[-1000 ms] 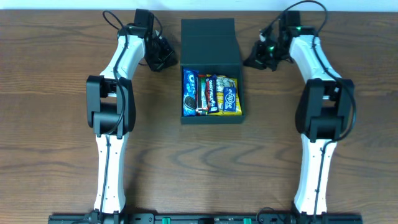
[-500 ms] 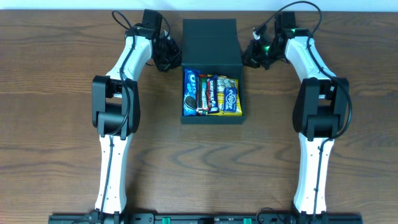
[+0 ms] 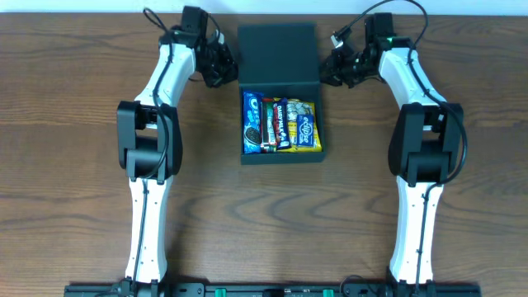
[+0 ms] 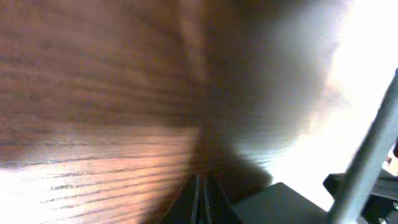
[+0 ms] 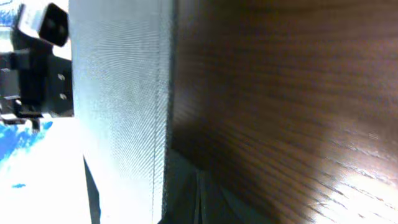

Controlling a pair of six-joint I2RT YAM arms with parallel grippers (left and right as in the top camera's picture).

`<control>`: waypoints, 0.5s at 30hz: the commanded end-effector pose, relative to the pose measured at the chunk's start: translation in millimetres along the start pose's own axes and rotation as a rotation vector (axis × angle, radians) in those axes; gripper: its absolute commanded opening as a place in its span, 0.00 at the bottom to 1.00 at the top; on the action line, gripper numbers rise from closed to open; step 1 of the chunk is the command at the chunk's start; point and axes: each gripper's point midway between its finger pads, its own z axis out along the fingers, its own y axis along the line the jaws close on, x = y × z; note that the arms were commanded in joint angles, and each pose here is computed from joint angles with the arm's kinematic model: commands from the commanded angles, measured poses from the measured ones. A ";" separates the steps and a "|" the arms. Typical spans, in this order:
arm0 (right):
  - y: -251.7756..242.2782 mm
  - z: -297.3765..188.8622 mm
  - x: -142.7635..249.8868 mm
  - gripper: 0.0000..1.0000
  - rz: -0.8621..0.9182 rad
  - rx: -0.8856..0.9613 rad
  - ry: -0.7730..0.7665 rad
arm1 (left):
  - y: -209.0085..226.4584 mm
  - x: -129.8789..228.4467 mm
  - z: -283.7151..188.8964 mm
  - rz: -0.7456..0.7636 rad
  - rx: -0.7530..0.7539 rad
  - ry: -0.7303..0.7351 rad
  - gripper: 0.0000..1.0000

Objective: Pack container
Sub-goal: 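Swing the lid forward with both grippers to close the box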

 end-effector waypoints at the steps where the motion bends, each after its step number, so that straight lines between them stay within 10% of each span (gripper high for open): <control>1: 49.0 -16.2 -14.5 0.02 -0.145 -0.111 -0.032 | -36.4 -10.8 -19.5 0.141 0.074 -0.033 0.05; 15: 149.4 -101.9 -18.8 0.01 -0.492 -0.058 -0.167 | -101.5 -4.0 -94.3 0.476 0.100 -0.093 0.06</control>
